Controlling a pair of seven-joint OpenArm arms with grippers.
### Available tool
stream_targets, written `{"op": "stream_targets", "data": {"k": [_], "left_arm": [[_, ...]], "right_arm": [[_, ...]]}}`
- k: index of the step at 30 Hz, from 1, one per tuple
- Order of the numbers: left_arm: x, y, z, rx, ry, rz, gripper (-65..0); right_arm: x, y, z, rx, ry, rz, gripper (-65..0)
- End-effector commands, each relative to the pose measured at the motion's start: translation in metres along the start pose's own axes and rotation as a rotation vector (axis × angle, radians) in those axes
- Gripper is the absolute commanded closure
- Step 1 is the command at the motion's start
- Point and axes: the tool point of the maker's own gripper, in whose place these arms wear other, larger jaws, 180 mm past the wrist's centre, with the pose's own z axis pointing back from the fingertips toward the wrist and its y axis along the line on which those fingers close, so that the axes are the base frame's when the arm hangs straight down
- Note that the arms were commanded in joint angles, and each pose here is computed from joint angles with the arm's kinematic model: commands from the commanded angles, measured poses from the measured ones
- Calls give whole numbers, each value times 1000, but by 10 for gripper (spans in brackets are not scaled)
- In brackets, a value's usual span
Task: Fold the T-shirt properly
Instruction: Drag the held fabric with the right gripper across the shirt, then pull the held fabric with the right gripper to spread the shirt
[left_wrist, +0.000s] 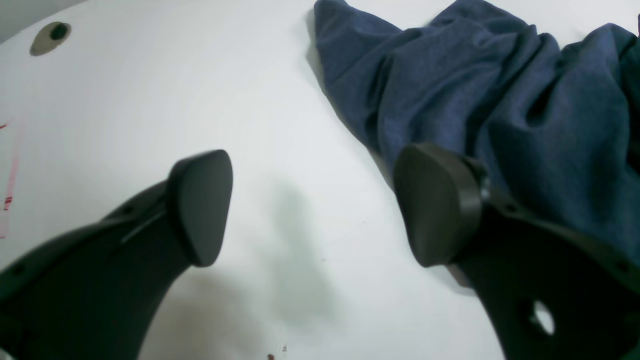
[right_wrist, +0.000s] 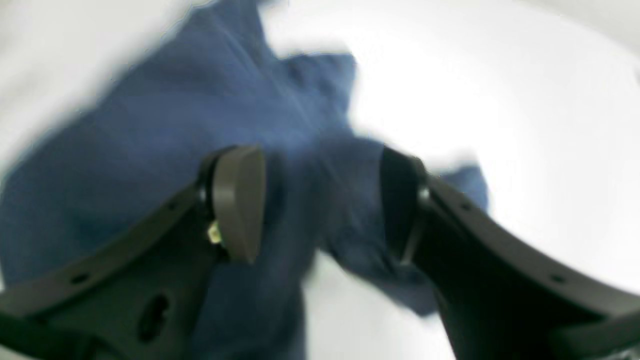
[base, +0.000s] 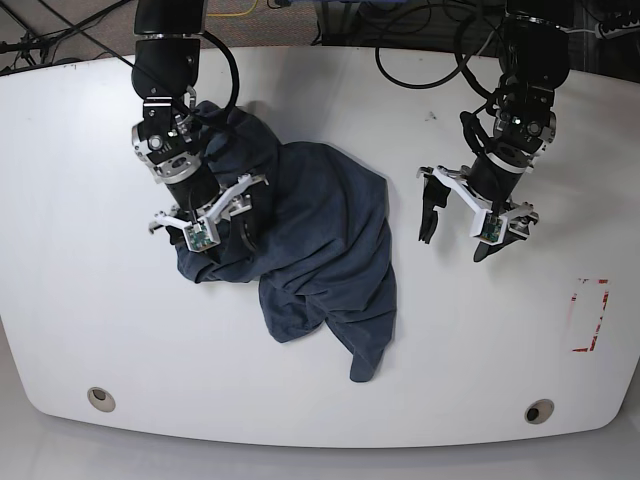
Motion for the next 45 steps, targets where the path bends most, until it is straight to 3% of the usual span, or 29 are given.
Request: {"op": "stream_targets", "data": {"k": [1, 4, 6, 10, 14, 16, 30, 45], "left_arm": [[20, 2, 0, 1, -61, -9, -502], [20, 1, 0, 0, -62, -7, -503], [20, -2, 0, -7, -63, -7, -506], [22, -4, 0, -13, -66, -7, -507], [24, -4, 1, -15, -70, -8, -508], [22, 1, 3, 0, -73, -9, -507], [9, 1, 5, 4, -38, -6, -507], [0, 14, 14, 41, -18, -6, -505]], "right_arm": [[22, 1, -1, 3, -79, 1, -347], [20, 14, -4, 29, -74, -10, -347], [13, 45, -9, 90, -60, -33, -347], [15, 73, -18, 150, -63, -33, -348], [19, 99, -27, 204, -66, -13, -347], [38, 111, -42, 215, -86, 44, -348], [51, 47, -46, 88, -108, 34, -347], [39, 54, -83, 142, -61, -8, -353]]}}
